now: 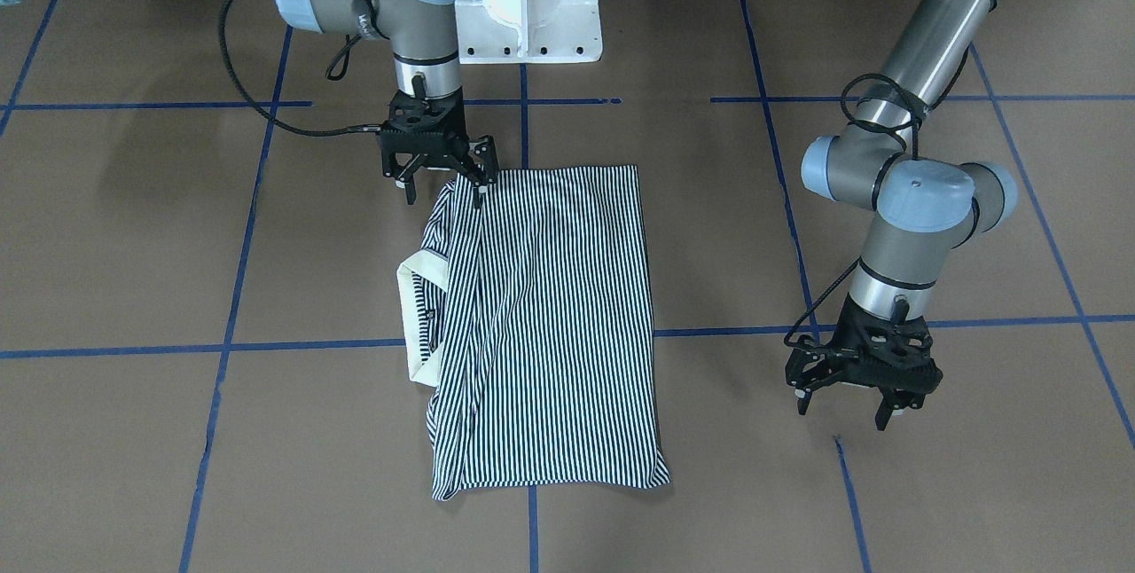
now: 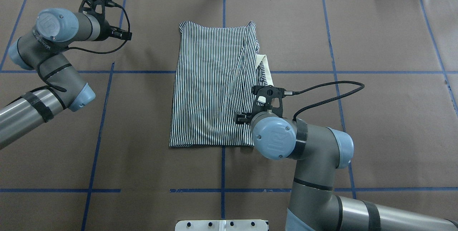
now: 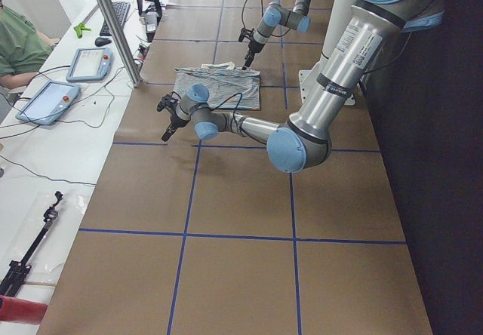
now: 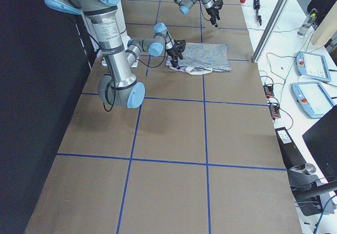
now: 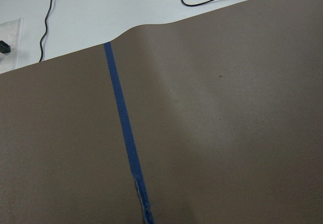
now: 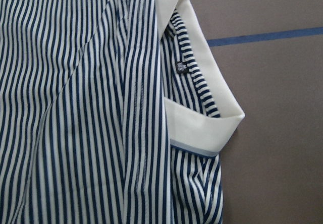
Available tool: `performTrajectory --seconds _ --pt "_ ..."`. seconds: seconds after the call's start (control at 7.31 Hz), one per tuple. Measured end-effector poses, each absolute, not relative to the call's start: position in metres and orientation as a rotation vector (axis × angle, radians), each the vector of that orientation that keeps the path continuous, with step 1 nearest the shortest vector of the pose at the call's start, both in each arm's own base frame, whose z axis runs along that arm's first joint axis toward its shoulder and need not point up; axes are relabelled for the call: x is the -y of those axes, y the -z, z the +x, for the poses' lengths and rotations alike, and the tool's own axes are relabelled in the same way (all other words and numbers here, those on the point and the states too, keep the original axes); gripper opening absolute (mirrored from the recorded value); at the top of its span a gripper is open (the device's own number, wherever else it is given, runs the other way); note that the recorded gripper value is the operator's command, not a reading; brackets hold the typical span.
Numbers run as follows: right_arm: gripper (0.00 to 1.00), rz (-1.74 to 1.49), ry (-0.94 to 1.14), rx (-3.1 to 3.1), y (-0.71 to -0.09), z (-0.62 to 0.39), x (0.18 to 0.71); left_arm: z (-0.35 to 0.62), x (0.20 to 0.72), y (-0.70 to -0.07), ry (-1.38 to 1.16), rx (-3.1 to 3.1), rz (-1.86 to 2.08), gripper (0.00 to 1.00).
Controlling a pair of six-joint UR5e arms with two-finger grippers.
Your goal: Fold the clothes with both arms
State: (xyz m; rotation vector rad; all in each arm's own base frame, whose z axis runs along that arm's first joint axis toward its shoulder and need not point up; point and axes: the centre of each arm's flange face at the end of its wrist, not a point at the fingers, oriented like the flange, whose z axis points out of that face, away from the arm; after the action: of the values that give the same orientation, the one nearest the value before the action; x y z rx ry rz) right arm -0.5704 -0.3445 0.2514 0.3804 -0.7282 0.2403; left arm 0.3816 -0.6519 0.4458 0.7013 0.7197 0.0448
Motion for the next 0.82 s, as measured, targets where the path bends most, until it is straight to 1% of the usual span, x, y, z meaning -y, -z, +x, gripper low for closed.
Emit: performTrajectory --seconds 0.14,0.27,0.41,0.55,0.82 --pt "0.50 0.383 -0.161 0.687 -0.238 -0.584 0.331 0.382 0.652 -0.446 -0.046 -0.722 0.700 1.00" --pt "0.45 0.385 -0.086 0.649 -0.231 -0.594 0.320 0.382 0.651 -0.445 -0.047 -0.728 0.697 1.00" --pt "0.35 0.390 -0.018 0.612 -0.229 -0.599 0.313 0.382 0.650 -0.443 -0.046 -0.733 0.696 1.00" --pt "0.33 0.405 0.055 0.581 -0.229 -0.602 0.309 0.382 0.650 -0.443 -0.043 -0.736 0.694 1.00" --pt "0.33 0.448 0.198 0.538 -0.228 -0.605 0.309 0.381 0.650 -0.443 -0.040 -0.737 0.694 1.00"
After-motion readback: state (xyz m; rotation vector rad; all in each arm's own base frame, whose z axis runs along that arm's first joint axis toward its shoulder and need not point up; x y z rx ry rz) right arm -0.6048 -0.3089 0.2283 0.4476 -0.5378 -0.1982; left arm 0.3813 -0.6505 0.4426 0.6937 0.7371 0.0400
